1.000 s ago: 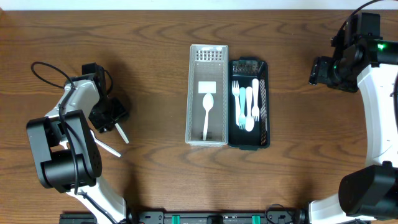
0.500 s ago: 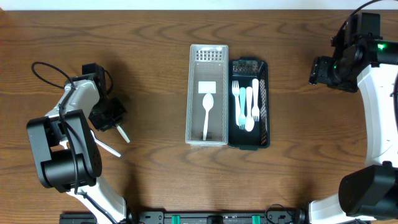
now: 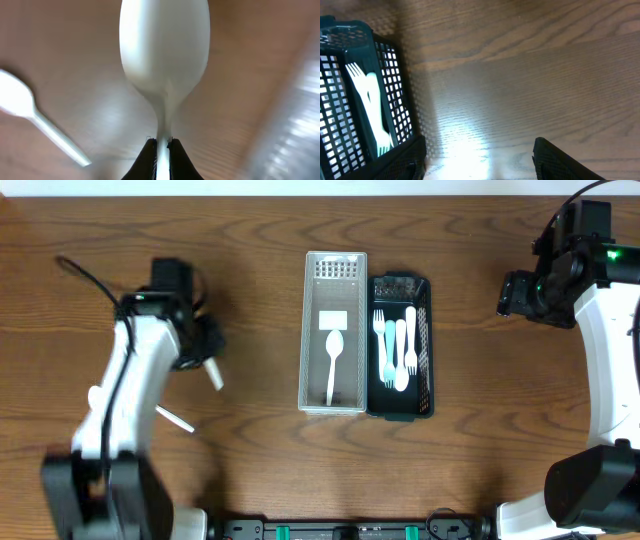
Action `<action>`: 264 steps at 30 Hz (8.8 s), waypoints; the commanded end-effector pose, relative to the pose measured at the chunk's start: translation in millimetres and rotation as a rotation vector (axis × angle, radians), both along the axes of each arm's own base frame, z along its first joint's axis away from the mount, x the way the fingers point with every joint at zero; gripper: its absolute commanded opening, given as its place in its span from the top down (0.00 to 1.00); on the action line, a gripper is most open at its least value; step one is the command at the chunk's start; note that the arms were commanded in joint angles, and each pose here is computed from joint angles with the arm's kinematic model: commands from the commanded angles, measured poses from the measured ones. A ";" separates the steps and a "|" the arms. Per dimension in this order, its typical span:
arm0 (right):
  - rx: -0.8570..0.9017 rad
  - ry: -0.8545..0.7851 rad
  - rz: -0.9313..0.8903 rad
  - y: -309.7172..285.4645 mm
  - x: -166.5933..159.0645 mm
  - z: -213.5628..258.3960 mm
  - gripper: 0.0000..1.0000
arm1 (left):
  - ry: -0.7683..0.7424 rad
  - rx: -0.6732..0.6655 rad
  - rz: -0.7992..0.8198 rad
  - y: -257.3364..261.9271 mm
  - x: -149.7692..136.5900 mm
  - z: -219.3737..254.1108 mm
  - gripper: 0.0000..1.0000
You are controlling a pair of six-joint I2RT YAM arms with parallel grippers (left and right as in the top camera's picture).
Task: Pack container
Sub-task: 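Carry the spoon into the white basket and release it, then move the left gripper back left and grasp another white spoon, then carry the spoon into the white basket and release it, then move the left gripper to the last white spoon and grasp it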
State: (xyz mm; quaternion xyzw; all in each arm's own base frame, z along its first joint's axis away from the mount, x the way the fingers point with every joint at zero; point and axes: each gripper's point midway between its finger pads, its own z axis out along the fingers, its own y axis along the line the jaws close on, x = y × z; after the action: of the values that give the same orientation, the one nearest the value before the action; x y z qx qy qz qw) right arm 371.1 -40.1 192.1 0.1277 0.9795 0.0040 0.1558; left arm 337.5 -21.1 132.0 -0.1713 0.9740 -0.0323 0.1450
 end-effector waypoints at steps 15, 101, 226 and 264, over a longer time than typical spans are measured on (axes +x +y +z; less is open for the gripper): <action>0.001 0.004 0.010 0.3 -1.7 -0.1 0.28 | -0.202 0.030 -0.653 -204.8 -19.2 15.4 0.94; -0.002 0.064 0.038 0.9 -14.6 -9.6 0.25 | 0.307 -0.097 0.554 126.0 -81.1 -155.2 0.31; 0.024 0.064 0.044 5.7 -14.9 -9.8 0.25 | 0.267 -0.049 0.504 216.1 -79.7 -103.1 0.02; 0.024 0.064 0.044 5.5 -15.0 -9.8 0.25 | 0.410 -0.134 0.485 215.2 -97.8 -160.6 0.92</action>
State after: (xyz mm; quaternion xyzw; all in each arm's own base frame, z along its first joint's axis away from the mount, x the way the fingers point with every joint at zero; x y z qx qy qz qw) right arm 357.0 -34.1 182.7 0.1119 0.9860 0.0141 0.1230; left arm 252.6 200.4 -6.7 -0.4143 0.9096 -0.0211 -0.0243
